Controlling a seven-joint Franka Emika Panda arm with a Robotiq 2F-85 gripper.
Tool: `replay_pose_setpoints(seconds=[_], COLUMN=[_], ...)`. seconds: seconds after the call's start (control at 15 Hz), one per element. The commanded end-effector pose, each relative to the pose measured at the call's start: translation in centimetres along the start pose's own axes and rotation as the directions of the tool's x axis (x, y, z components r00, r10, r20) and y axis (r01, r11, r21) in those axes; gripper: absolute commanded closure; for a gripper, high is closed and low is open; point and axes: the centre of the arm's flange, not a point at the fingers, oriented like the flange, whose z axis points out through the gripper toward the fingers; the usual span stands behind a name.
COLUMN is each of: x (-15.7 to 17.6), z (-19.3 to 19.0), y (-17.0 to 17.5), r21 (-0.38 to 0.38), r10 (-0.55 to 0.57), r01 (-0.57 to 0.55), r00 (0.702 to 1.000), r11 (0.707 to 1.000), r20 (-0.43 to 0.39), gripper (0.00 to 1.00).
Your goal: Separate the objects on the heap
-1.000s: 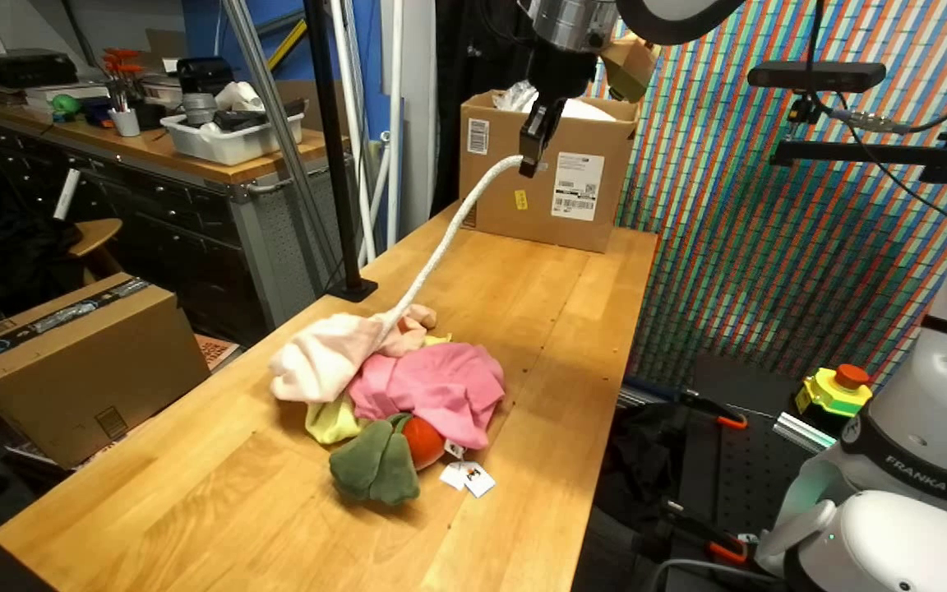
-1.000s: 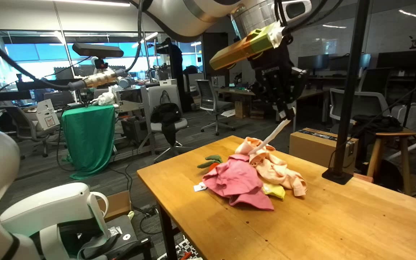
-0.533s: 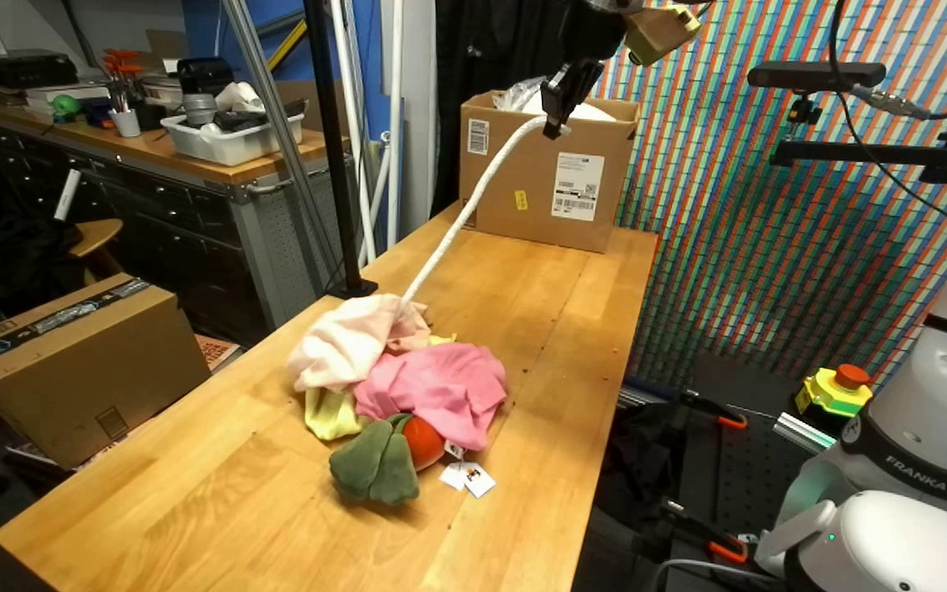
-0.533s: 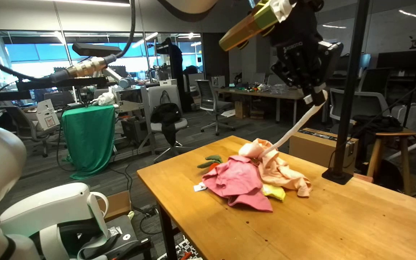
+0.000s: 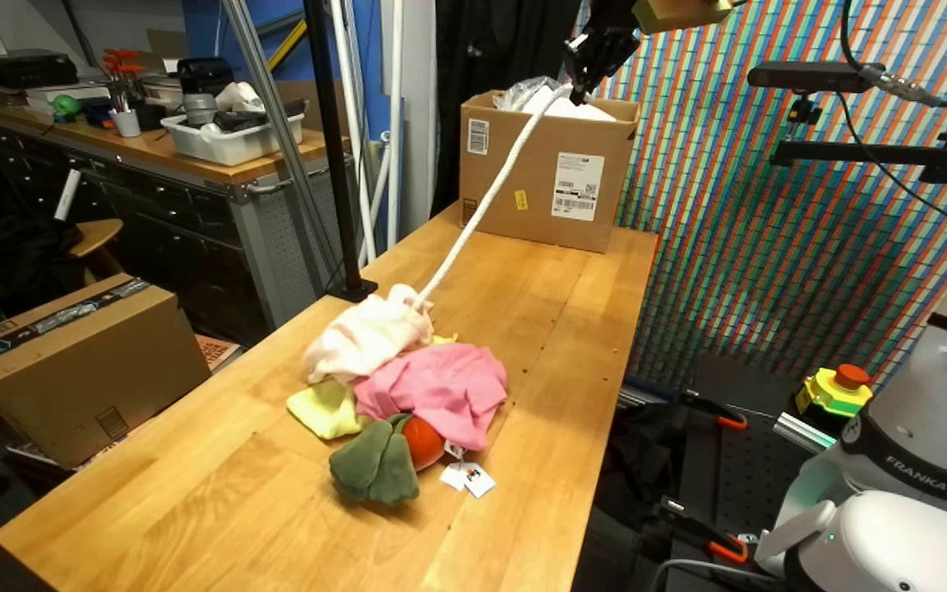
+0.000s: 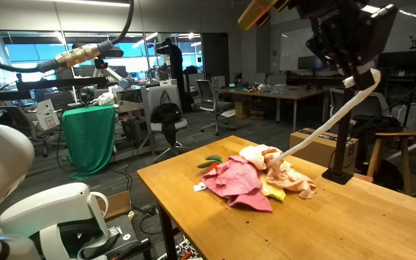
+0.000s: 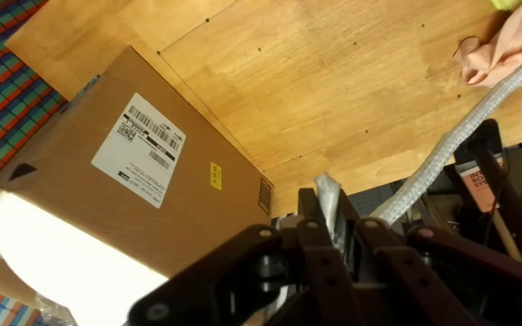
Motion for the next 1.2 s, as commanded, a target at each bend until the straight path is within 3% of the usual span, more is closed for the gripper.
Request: replay_pose_setpoints(seconds=[0.0, 0.27, 1.13], x=[1.3, 2.5, 5.6], z=[-1.6, -2.4, -4.7], y=[2.5, 5.3, 12.8], r21=[-0.036, -0.056, -0.090], r10=[0.133, 0.235, 0.414], r01=[-0.135, -0.240, -0.433], r00=[0.989, 0.968, 0.893], r11=[0.990, 0.969, 0.897], r20=[-0.058, -0.085, -0.176], gripper=[0.97, 0.97, 0.97])
